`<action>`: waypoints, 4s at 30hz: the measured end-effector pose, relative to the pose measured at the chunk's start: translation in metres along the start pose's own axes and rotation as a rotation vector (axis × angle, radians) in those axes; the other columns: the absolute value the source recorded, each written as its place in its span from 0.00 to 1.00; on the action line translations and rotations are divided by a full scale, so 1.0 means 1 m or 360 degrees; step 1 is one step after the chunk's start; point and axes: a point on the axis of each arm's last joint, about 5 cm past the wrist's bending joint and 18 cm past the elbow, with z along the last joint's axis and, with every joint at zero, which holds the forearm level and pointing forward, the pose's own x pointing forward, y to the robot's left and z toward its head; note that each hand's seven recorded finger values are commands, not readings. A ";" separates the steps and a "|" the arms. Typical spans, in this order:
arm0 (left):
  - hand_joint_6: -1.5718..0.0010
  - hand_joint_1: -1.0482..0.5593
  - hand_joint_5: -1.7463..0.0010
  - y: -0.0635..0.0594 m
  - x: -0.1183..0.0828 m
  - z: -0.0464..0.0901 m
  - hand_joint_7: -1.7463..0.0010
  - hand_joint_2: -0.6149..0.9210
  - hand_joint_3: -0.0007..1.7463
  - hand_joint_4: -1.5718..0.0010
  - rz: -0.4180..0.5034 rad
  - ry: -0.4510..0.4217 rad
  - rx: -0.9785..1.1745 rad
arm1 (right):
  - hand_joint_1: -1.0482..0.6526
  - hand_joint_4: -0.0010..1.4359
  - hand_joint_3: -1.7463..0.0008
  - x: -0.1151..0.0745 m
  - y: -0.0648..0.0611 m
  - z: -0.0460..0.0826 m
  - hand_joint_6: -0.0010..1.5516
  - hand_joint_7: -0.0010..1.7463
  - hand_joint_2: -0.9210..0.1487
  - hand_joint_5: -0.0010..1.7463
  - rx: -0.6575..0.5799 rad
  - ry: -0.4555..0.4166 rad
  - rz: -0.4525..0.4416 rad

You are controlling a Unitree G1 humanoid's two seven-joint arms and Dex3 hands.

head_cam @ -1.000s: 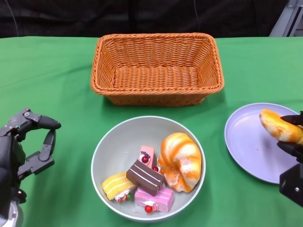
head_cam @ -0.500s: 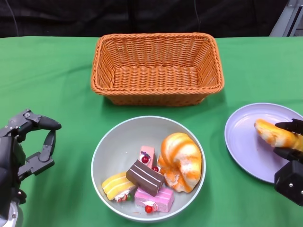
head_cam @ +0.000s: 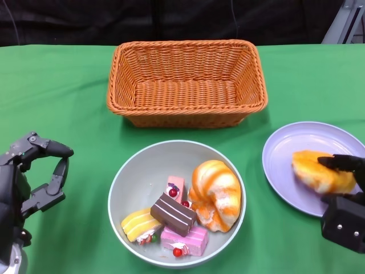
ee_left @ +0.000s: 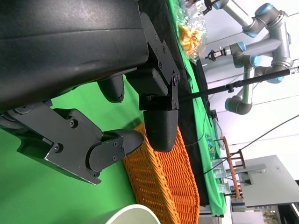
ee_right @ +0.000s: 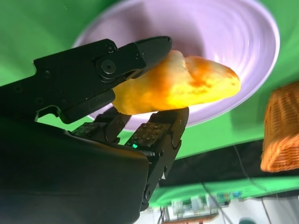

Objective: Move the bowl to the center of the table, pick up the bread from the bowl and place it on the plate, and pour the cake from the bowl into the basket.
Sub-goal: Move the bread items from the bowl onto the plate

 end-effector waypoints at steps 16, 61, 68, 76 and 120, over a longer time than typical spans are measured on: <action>0.51 0.61 0.00 0.000 0.000 0.000 0.29 0.83 0.52 0.51 -0.0002 -0.0001 0.0000 | 0.24 0.21 0.99 -0.009 -0.010 0.020 0.32 0.01 0.00 0.00 -0.0002 -0.0027 0.0049; 0.53 0.60 0.00 -0.003 -0.001 -0.001 0.25 0.80 0.56 0.51 -0.0047 0.0005 -0.0010 | 0.17 0.40 0.96 0.013 -0.073 0.094 0.36 0.01 0.00 0.04 0.0461 -0.0820 0.0344; 0.52 0.61 0.00 -0.004 -0.001 -0.001 0.27 0.81 0.56 0.51 -0.0055 0.0001 -0.0006 | 0.15 0.41 0.96 0.048 -0.085 0.105 0.37 0.01 0.00 0.04 0.0497 -0.0919 0.0479; 0.53 0.60 0.00 -0.006 -0.001 -0.002 0.25 0.80 0.56 0.51 -0.0060 0.0000 -0.0014 | 0.14 0.40 0.96 0.054 -0.081 0.113 0.36 0.00 0.00 0.03 0.0477 -0.0964 0.0613; 0.53 0.60 0.00 -0.011 -0.003 -0.001 0.26 0.80 0.56 0.51 -0.0062 -0.0025 -0.0008 | 0.09 0.42 0.93 0.069 -0.080 0.159 0.35 0.00 0.00 0.02 -0.0095 -0.1202 0.1192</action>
